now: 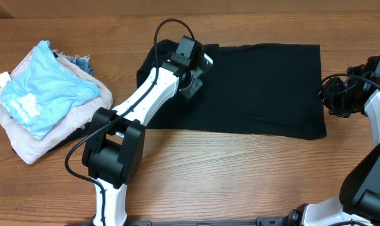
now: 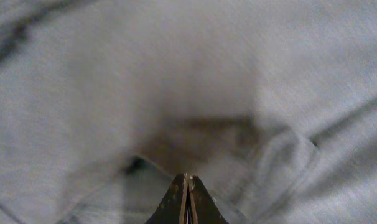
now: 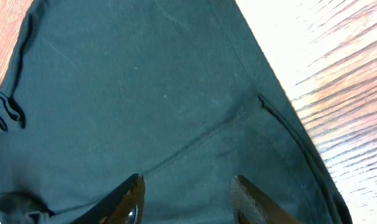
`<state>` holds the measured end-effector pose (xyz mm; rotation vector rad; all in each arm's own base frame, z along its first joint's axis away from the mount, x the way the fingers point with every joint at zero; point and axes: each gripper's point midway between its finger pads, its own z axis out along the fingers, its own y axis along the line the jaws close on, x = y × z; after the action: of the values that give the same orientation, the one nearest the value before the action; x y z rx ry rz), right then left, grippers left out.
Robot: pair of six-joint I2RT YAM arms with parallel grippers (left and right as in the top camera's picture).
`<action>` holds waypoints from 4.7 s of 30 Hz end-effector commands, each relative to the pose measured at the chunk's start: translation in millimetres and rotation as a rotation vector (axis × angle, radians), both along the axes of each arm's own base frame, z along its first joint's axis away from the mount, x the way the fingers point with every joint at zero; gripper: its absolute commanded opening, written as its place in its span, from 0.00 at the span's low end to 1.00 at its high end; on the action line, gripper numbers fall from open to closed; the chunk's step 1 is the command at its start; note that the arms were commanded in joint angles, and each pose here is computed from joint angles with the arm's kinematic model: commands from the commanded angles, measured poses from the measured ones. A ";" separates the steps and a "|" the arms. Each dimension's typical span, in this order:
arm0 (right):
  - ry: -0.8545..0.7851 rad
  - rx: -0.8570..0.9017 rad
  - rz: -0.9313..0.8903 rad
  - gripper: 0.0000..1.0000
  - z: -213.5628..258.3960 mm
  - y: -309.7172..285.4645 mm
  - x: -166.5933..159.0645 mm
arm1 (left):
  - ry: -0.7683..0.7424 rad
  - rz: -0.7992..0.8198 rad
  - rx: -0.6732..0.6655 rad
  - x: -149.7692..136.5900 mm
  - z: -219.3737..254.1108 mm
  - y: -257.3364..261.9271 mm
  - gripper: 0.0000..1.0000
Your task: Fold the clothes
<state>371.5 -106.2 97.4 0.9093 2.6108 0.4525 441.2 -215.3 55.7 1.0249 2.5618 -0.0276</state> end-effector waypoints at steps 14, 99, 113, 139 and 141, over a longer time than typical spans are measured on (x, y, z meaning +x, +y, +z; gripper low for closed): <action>-0.018 -0.008 0.015 0.49 3.5 0.2 4.4 | 0.157 -0.227 -0.008 -57.3 -47.5 -22.3 0.04; -0.092 -0.044 0.026 0.61 8.0 10.8 32.3 | -0.280 0.197 -0.149 149.9 67.2 -20.6 0.04; -0.336 -0.109 0.080 0.72 6.2 -41.9 193.6 | -0.139 0.229 -0.087 108.8 99.8 -0.7 0.04; -0.307 -0.063 0.114 0.36 -105.5 -28.9 220.2 | -0.121 0.246 -0.085 105.2 97.5 0.8 0.04; -0.310 -0.062 0.114 0.24 -103.6 -29.4 220.6 | -0.130 0.255 -0.070 106.4 97.9 4.0 0.04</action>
<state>594.5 -141.6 11.8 0.6066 2.3523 0.4789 543.1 -213.0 137.8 0.6970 2.5619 -0.0009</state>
